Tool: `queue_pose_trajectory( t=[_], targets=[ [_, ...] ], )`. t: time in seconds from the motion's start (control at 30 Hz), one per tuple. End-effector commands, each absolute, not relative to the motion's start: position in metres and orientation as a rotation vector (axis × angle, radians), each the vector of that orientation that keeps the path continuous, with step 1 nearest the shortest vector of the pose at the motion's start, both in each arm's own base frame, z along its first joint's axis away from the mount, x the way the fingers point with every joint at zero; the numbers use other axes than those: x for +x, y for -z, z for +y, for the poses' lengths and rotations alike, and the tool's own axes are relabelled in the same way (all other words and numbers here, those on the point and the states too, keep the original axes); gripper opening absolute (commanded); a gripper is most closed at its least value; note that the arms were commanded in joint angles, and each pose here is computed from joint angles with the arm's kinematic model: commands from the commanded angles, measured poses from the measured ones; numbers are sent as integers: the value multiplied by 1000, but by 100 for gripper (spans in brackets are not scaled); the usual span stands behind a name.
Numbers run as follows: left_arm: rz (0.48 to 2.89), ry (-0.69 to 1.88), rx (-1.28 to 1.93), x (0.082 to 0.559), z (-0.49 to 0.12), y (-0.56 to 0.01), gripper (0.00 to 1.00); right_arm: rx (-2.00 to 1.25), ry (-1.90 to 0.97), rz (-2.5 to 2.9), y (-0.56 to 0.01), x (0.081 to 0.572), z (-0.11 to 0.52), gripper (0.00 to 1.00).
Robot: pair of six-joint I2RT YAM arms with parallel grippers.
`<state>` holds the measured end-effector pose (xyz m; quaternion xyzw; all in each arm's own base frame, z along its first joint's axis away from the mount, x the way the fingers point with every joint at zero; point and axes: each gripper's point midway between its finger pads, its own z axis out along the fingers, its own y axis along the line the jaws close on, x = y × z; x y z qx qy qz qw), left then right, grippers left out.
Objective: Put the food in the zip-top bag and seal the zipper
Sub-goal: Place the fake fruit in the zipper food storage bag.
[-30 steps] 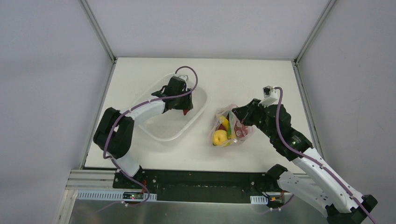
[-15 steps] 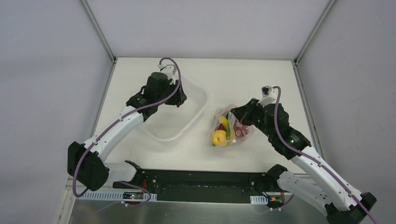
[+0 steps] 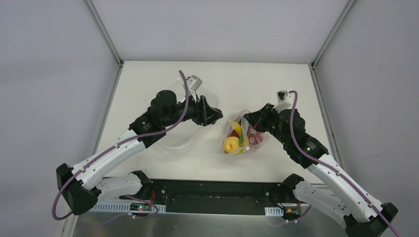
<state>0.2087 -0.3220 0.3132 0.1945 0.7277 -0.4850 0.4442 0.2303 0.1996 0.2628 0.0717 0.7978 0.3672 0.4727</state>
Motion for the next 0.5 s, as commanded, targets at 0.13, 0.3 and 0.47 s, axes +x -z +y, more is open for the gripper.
queue_pose_trajectory(
  t=[0.13, 0.3, 0.47],
  targets=[
    [1700, 1341, 528, 197, -373, -320, 13, 233, -951, 1850, -292, 237, 199, 0],
    [1746, 1280, 560, 199, -389, -299, 16, 262, -972, 1813, -303, 235, 194, 0],
    [1812, 1170, 559, 209, -393, -274, 29, 288, -983, 1768, -316, 233, 188, 0]
  ],
)
